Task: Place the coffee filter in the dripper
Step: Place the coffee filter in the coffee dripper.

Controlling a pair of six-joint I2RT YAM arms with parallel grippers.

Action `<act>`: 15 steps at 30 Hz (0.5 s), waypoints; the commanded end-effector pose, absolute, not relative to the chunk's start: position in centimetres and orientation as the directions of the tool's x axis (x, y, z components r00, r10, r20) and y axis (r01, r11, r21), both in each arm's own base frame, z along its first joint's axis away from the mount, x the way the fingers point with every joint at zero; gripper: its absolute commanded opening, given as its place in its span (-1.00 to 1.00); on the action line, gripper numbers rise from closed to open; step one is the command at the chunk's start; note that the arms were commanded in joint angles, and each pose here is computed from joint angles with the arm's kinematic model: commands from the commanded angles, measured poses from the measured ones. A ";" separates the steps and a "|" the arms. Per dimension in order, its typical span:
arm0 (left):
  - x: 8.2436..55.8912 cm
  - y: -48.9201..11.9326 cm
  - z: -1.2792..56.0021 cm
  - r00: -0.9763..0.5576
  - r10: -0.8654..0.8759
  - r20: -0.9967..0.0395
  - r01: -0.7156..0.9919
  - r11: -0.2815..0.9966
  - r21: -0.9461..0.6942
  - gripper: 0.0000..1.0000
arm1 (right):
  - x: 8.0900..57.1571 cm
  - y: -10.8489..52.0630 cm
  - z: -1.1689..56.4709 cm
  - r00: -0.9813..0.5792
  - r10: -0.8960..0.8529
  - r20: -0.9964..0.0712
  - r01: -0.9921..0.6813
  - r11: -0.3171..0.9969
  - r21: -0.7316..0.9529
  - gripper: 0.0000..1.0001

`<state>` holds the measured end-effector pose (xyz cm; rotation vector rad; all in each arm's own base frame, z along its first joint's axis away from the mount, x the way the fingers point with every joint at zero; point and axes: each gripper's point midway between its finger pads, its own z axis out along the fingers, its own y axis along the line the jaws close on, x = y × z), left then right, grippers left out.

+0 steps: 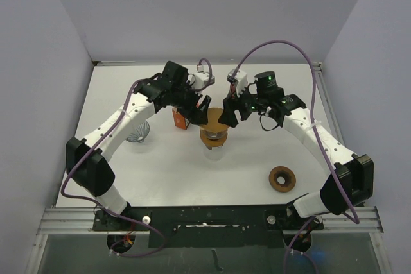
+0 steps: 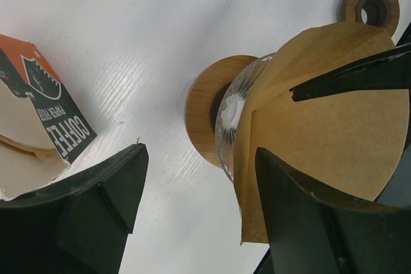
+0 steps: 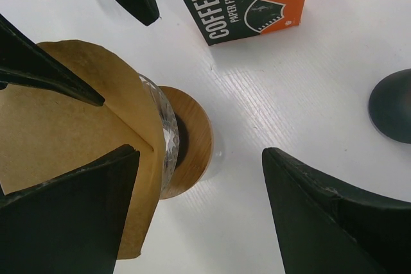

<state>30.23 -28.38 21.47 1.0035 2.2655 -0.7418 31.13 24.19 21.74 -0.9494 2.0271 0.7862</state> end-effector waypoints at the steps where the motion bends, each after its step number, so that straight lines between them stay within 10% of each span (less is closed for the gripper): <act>1: 30.8 -28.7 25.6 -0.499 0.433 -0.751 0.810 0.540 -0.227 0.33 | 31.7 24.8 24.3 -0.400 -0.321 -0.858 -0.834 0.515 0.197 0.59; 15: 31.5 -27.6 25.3 -0.511 0.428 -0.746 0.785 0.586 -0.202 0.34 | 32.5 23.8 24.5 -0.396 -0.335 -0.855 -0.813 0.561 0.157 0.53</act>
